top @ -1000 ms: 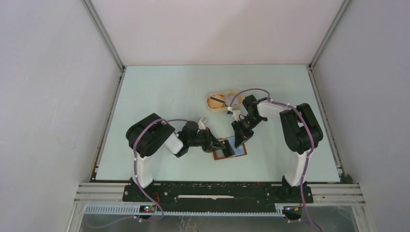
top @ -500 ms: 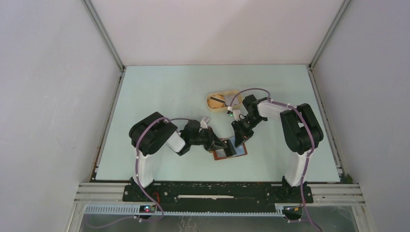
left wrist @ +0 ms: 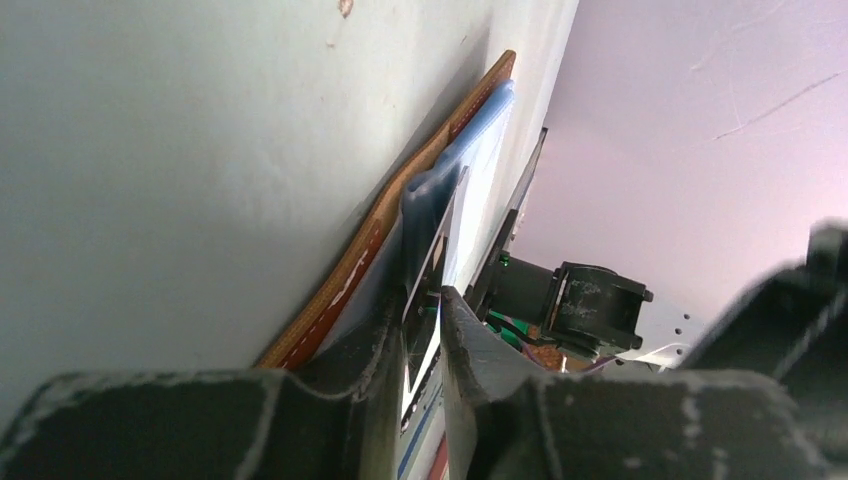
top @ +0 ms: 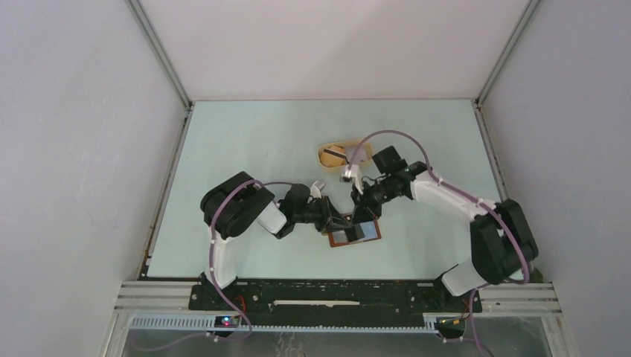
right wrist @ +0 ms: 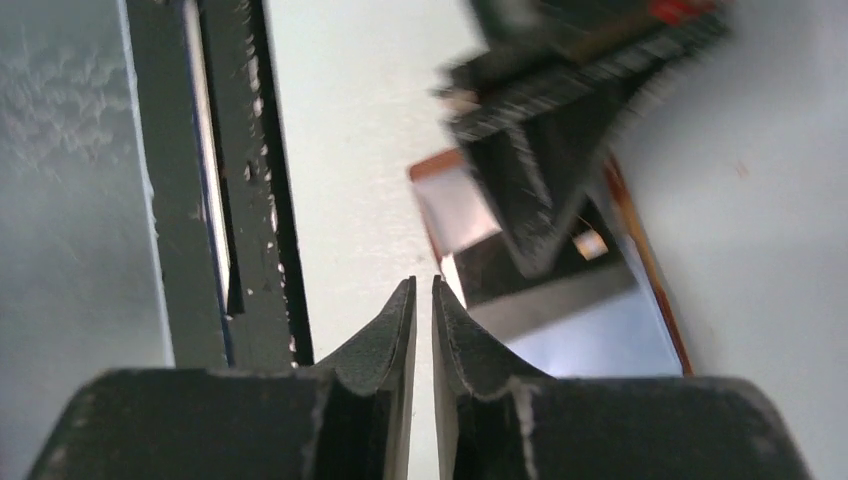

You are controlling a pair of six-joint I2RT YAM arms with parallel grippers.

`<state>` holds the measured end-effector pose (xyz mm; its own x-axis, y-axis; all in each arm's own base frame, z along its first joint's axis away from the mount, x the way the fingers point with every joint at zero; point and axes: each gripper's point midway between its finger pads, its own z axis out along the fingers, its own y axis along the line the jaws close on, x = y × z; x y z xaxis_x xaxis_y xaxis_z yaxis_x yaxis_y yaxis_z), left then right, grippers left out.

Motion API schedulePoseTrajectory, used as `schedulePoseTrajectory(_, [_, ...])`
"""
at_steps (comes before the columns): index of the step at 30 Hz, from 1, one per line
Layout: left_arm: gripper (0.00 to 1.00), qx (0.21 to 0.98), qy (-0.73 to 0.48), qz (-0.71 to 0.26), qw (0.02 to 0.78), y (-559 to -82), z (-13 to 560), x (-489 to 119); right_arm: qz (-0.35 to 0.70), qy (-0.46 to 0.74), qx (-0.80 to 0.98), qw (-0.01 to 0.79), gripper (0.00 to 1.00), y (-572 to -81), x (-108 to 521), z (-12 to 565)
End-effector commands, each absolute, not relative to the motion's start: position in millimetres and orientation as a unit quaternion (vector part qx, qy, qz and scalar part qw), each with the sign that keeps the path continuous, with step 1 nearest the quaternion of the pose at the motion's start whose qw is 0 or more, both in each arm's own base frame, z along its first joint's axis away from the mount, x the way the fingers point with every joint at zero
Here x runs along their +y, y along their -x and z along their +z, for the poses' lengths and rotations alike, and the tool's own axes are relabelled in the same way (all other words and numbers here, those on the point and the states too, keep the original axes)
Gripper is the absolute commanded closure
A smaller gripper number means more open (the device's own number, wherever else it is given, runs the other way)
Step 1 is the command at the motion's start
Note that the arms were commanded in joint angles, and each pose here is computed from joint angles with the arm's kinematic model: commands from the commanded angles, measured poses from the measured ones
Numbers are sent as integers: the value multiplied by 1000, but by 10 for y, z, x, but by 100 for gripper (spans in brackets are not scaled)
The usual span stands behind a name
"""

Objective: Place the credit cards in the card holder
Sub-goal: Insert the credit card into the card holder.

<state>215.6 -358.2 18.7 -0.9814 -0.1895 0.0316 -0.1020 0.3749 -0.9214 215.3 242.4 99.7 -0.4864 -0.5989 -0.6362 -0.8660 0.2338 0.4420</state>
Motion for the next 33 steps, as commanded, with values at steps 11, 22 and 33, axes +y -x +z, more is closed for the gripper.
schedulePoseTrajectory(11, [73,844,93,-528,12,-2070,-21,-3541,224,719,592,288,95,-1938,2973,627])
schedulePoseTrajectory(22, [72,842,94,-530,12,-2084,-19,-3556,153,736,597,280,97,-1986,2975,336])
schedulePoseTrajectory(33, [68,843,93,-530,10,-2086,-33,-3564,97,732,610,286,98,-2111,2809,259])
